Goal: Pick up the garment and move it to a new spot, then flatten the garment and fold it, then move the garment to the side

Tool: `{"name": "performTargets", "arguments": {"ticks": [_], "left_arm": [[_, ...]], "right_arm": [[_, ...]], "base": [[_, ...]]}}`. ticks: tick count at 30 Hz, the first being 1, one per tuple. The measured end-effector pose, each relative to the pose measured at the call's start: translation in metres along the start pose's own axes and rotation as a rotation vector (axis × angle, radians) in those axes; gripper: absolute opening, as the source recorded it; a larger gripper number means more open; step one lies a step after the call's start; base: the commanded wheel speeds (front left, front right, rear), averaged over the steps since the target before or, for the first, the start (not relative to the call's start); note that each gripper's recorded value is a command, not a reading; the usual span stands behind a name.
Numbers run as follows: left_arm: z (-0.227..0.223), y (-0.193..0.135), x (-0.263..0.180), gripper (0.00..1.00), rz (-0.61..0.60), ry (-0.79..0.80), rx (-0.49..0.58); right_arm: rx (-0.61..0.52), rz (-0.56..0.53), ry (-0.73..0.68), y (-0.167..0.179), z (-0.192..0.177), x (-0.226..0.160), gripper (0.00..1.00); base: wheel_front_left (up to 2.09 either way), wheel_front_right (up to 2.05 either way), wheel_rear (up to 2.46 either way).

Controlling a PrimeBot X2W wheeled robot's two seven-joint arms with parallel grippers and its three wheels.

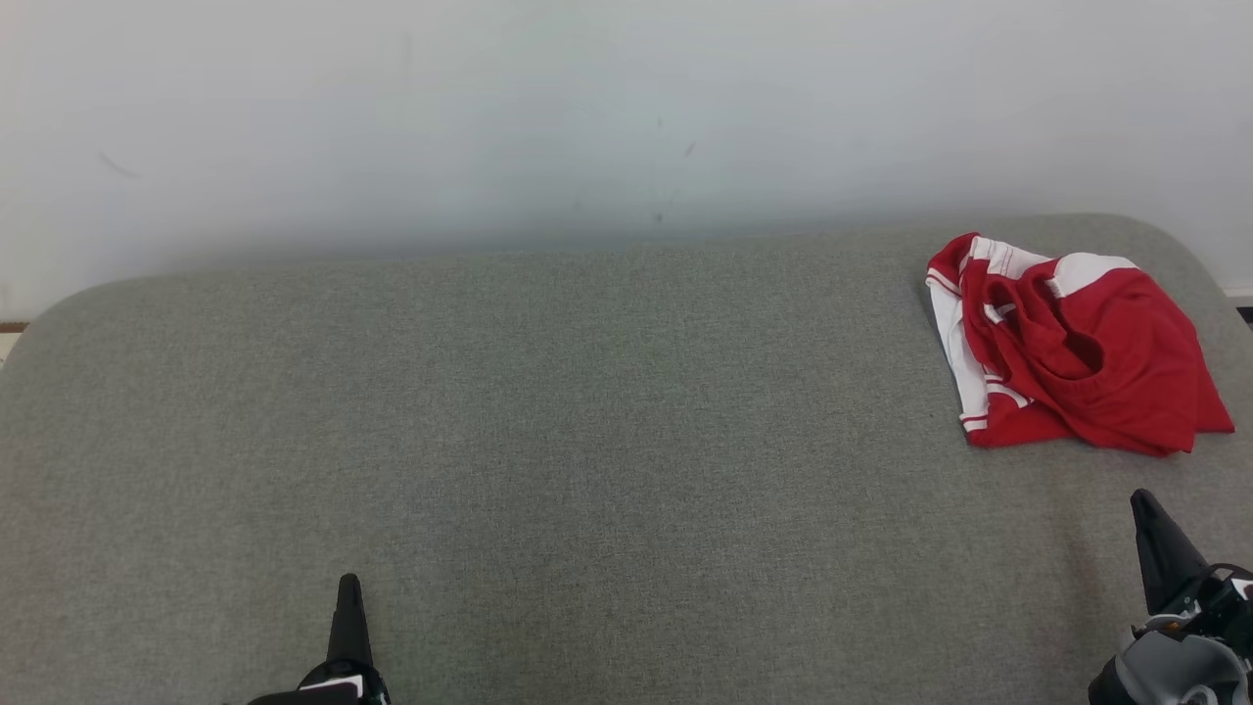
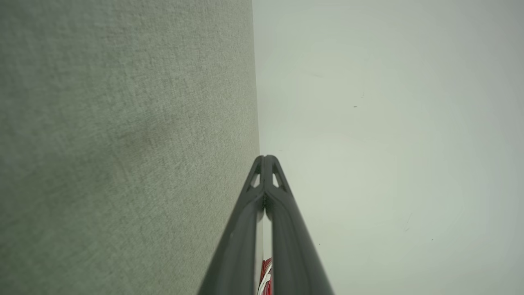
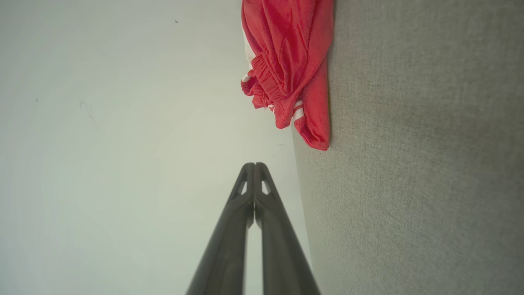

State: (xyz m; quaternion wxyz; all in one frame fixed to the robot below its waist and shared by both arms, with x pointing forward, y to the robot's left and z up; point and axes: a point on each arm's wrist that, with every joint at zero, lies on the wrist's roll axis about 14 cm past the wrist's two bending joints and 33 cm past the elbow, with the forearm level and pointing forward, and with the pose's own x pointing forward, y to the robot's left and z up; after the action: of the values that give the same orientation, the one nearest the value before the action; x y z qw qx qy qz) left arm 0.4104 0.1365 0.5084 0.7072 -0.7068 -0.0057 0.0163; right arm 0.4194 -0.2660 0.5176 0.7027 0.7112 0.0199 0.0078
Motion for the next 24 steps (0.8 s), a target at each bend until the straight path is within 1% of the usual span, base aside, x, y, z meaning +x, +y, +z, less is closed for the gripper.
{"name": "performTargets", "arguments": {"ticks": [24], "left_arm": [[0.0000,0.0001,0.0000,0.00,0.000,0.000,0.000]], "right_arm": [[0.000,0.000,0.000,-0.0001,0.0001,-0.0001,0.00]], "base": [[0.00,0.00,0.00]]}}
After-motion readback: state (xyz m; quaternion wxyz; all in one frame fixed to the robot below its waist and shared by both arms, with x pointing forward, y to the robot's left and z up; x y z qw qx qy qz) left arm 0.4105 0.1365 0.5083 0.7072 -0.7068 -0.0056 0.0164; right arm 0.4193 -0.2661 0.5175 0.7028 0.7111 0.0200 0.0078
